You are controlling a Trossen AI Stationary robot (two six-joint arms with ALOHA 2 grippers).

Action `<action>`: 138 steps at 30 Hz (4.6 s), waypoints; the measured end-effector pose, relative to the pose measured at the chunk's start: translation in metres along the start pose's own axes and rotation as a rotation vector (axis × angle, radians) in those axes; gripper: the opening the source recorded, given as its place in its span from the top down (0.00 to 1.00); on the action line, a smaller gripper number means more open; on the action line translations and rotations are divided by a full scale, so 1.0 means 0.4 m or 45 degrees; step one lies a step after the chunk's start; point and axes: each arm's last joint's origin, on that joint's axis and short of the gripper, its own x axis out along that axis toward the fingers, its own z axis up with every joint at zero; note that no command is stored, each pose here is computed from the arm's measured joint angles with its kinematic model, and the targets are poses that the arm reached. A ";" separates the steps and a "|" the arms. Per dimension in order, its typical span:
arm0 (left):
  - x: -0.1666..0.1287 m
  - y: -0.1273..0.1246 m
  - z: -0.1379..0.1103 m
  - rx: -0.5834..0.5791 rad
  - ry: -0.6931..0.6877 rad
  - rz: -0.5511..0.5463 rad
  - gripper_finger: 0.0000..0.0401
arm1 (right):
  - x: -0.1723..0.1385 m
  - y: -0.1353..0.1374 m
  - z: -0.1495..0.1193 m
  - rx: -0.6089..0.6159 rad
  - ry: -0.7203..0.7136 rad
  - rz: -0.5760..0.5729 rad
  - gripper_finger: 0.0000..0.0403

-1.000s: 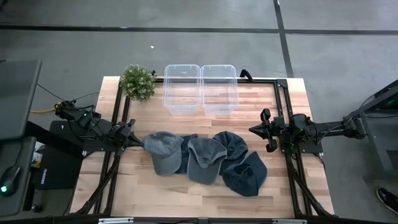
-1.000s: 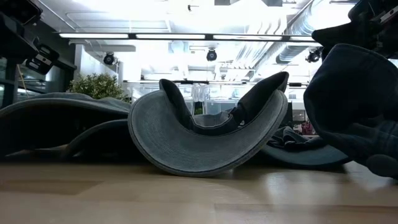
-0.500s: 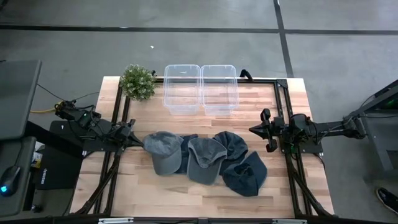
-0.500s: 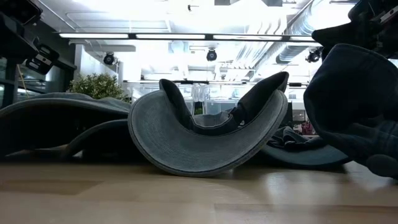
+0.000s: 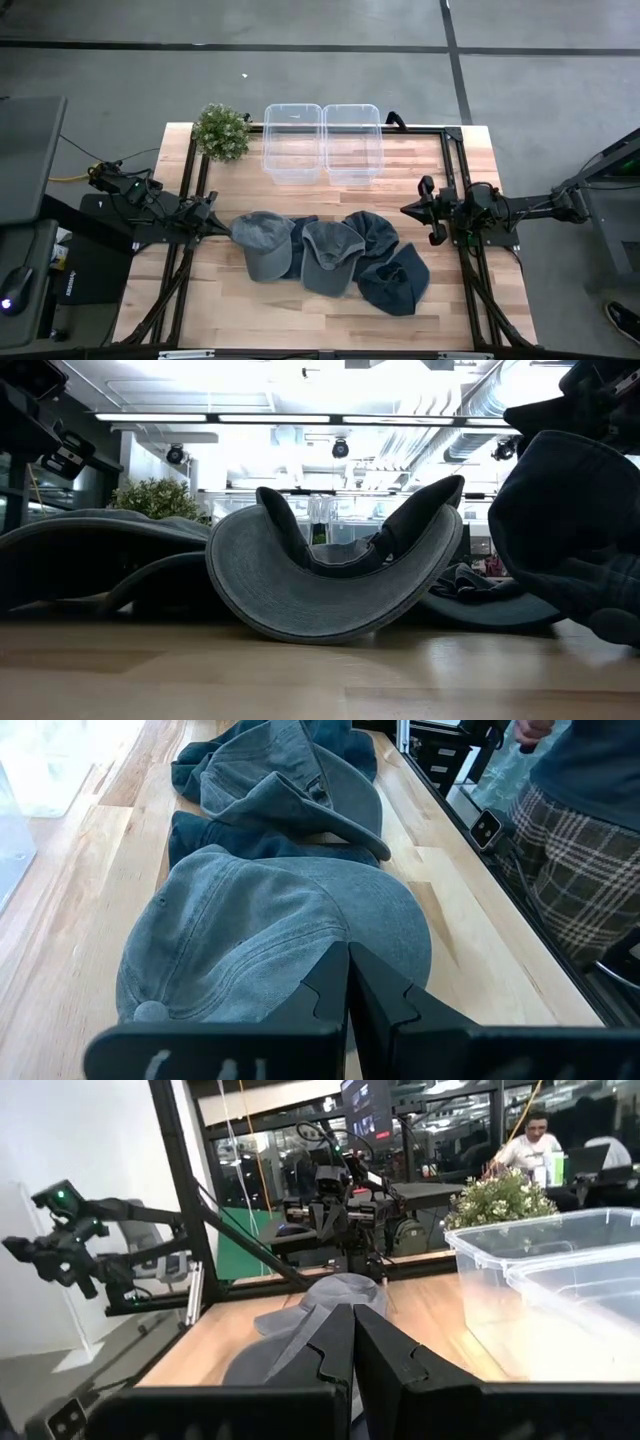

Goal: Pick & Place hat
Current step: Put the right blue cap into the right transparent bin

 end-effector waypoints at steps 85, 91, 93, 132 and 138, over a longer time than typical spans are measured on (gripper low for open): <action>0.000 0.000 0.000 0.000 0.000 0.000 1.00 | 0.215 0.255 0.084 -0.377 1.536 0.102 0.27; 0.000 0.000 0.000 0.000 0.000 0.000 1.00 | 0.231 0.284 0.057 -0.461 1.483 0.058 0.26; 0.000 0.000 0.000 0.000 0.000 0.000 1.00 | 0.234 0.296 0.047 -0.428 1.489 0.065 0.26; 0.000 0.000 0.000 0.000 0.000 0.000 1.00 | 0.256 0.352 -0.073 0.042 1.576 -0.087 0.13; 0.000 0.000 0.000 0.000 0.000 0.000 1.00 | 0.258 0.348 -0.074 -0.023 1.533 -0.137 0.13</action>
